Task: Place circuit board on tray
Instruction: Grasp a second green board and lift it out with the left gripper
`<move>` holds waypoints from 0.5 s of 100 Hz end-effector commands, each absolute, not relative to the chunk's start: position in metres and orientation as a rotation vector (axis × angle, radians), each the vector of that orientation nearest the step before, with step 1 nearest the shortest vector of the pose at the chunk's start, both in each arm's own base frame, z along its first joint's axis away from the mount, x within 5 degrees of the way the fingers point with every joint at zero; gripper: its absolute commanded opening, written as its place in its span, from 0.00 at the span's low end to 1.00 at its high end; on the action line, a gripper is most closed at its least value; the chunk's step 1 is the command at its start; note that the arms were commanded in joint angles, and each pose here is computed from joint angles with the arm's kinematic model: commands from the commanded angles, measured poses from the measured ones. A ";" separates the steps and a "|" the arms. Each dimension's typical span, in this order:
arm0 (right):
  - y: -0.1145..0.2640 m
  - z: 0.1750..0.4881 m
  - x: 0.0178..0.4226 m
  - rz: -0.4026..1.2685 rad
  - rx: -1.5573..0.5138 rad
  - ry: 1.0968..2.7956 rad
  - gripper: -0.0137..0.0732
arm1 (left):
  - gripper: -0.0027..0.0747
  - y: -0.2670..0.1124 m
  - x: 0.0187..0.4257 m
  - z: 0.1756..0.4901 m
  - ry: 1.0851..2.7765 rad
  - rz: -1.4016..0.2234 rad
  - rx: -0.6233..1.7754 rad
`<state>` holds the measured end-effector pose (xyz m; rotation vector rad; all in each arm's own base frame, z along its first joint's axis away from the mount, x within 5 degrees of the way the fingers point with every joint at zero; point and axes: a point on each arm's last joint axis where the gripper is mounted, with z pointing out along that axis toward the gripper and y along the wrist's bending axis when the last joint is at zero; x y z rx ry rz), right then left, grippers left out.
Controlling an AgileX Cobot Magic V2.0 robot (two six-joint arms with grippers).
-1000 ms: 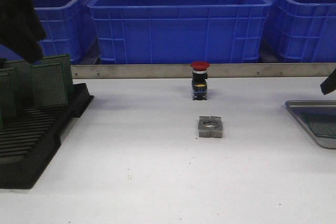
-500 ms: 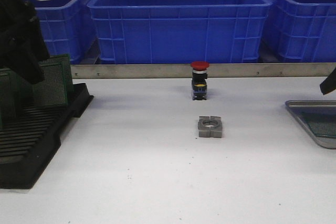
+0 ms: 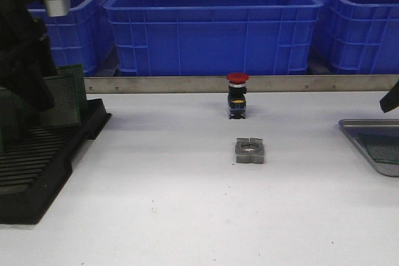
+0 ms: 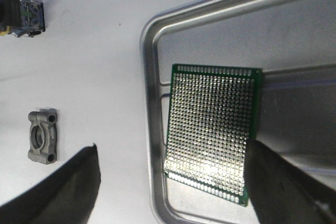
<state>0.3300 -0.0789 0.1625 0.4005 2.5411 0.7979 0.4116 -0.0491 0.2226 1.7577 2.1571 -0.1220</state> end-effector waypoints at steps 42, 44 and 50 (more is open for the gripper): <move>-0.077 0.189 0.332 0.814 0.354 2.467 0.83 | 0.01 -0.050 0.412 0.262 2.080 -0.065 1.700; -0.077 0.189 0.332 0.814 0.354 2.467 0.83 | 0.01 -0.050 0.412 0.263 2.080 -0.070 1.704; -0.076 0.189 0.332 0.817 0.353 2.468 0.83 | 0.01 -0.051 0.411 0.270 2.077 -0.092 1.725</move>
